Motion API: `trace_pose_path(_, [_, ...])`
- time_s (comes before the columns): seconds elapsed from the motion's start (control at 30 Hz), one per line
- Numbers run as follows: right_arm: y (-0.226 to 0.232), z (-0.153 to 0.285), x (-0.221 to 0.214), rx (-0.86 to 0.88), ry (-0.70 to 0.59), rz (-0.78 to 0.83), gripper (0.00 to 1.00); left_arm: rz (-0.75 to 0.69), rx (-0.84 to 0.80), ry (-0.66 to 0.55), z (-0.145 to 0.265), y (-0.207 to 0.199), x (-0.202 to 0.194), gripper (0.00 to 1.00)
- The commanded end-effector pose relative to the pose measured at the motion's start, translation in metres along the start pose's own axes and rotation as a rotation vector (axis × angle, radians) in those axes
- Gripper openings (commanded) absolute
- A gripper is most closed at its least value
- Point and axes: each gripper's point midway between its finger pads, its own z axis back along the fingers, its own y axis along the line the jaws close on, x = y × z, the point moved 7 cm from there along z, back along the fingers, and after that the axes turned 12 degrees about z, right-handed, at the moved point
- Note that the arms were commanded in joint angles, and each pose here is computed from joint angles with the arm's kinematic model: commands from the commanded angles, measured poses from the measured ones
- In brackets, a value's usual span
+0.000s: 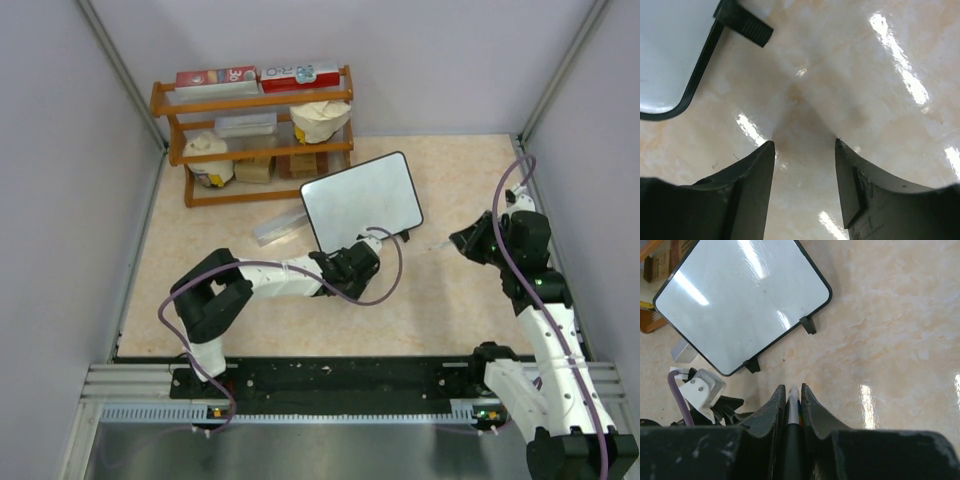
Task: Write a sentence on the whiteboard
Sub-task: Move the whiteboard stand to the center of the board.
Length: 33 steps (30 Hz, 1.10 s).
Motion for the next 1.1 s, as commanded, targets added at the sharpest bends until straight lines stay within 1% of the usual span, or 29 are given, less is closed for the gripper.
trace_pose_path(0.0, [0.002, 0.001, 0.008, 0.019, -0.047, 0.010, 0.00, 0.208, 0.057, -0.023, 0.008, 0.001, 0.002, 0.57])
trace_pose_path(0.07, [0.001, 0.001, 0.007, 0.019, -0.044, 0.014, 0.00, 0.243, 0.081, -0.002, 0.000, -0.002, 0.001, 0.60])
trace_pose_path(0.1, [0.001, 0.000, 0.007, 0.021, -0.045, 0.013, 0.00, 0.261, 0.076, -0.018, -0.001, -0.008, 0.012, 0.62])
trace_pose_path(0.17, [0.002, 0.001, 0.007, 0.025, -0.046, 0.018, 0.00, 0.286, 0.131, 0.006, -0.012, -0.009, 0.011, 0.65])
trace_pose_path(0.2, [0.002, 0.001, 0.007, 0.025, -0.047, 0.018, 0.00, 0.300, 0.120, -0.013, -0.013, -0.016, 0.024, 0.65])
trace_pose_path(0.23, [0.002, 0.001, 0.007, 0.026, -0.047, 0.018, 0.00, 0.310, 0.145, 0.004, -0.023, -0.016, 0.021, 0.65])
trace_pose_path(0.3, [0.002, 0.001, 0.008, 0.030, -0.049, 0.023, 0.00, 0.331, 0.154, -0.006, -0.028, -0.020, 0.033, 0.63])
trace_pose_path(0.33, [0.002, 0.001, 0.007, 0.031, -0.047, 0.020, 0.00, 0.338, 0.168, 0.005, -0.035, -0.019, 0.031, 0.63])
trace_pose_path(0.37, [0.003, 0.001, 0.007, 0.034, -0.046, 0.022, 0.00, 0.357, 0.201, -0.007, -0.038, -0.016, 0.033, 0.62])
trace_pose_path(0.43, [0.003, 0.001, 0.007, 0.036, -0.047, 0.021, 0.00, 0.408, 0.240, 0.006, -0.046, -0.010, 0.034, 0.61])
trace_pose_path(0.53, [0.002, 0.001, 0.005, 0.033, -0.043, 0.023, 0.00, 0.467, 0.256, 0.031, -0.056, 0.004, 0.033, 0.58])
trace_pose_path(0.7, [0.002, 0.000, 0.006, 0.036, -0.046, 0.025, 0.00, 0.486, 0.307, 0.050, -0.063, 0.022, 0.026, 0.58])
trace_pose_path(0.8, [0.002, -0.002, 0.004, 0.041, -0.042, 0.020, 0.00, 0.499, 0.273, 0.038, -0.071, 0.026, 0.031, 0.57])
trace_pose_path(0.87, [0.002, -0.003, 0.003, 0.051, -0.037, 0.017, 0.00, 0.495, 0.264, 0.019, -0.075, 0.025, 0.043, 0.53])
trace_pose_path(0.93, [0.003, -0.005, 0.001, 0.058, -0.030, 0.011, 0.00, 0.468, 0.279, 0.031, -0.081, 0.026, 0.044, 0.48])
trace_pose_path(0.97, [0.003, -0.005, 0.001, 0.062, -0.030, 0.010, 0.00, 0.462, 0.283, 0.034, -0.082, 0.026, 0.045, 0.41])
trace_pose_path(1.03, [0.003, -0.005, 0.000, 0.066, -0.029, 0.009, 0.00, 0.452, 0.294, 0.035, -0.082, 0.028, 0.042, 0.36])
trace_pose_path(1.07, [0.003, -0.005, 0.000, 0.068, -0.028, 0.009, 0.00, 0.448, 0.309, 0.042, -0.083, 0.031, 0.036, 0.29])
